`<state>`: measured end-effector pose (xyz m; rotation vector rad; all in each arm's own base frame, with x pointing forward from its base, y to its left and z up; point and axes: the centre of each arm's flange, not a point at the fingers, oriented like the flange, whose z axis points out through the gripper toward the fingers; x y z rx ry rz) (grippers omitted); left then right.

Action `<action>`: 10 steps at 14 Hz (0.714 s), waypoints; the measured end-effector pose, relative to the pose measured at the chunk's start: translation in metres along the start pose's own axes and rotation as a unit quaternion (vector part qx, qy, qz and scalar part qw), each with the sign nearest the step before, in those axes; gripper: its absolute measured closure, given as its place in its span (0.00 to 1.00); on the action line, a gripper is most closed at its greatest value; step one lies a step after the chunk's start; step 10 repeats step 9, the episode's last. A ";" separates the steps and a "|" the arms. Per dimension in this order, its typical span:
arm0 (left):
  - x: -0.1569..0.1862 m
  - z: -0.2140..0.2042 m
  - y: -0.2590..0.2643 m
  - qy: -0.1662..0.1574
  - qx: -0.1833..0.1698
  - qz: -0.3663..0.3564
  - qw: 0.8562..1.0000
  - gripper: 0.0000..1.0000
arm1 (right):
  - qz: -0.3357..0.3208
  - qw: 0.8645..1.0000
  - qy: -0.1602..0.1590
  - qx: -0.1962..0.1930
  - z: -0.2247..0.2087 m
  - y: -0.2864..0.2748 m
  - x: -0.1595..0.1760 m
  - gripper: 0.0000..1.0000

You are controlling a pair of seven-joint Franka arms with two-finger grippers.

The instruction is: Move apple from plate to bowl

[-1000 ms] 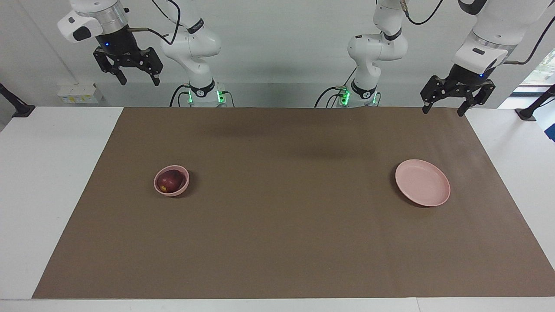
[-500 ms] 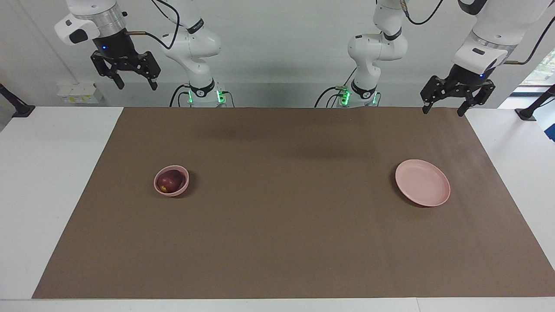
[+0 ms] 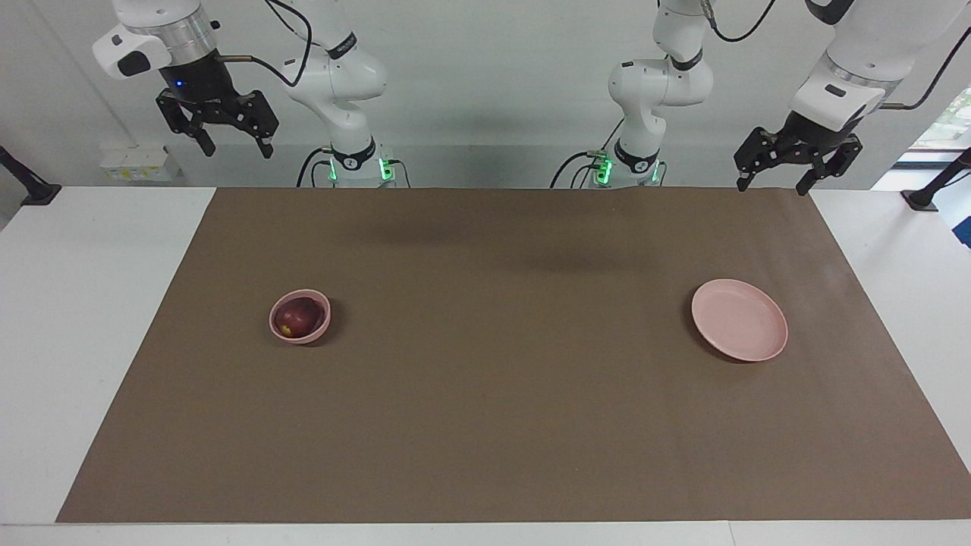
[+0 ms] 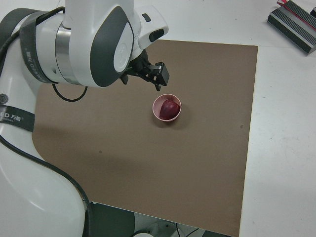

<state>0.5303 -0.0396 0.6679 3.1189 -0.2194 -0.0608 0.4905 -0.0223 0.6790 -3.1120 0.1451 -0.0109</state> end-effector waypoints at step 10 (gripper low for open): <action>-0.011 -0.009 0.003 -0.003 0.001 0.003 1.000 0.00 | 0.000 1.000 0.000 0.000 0.000 0.000 0.000 0.00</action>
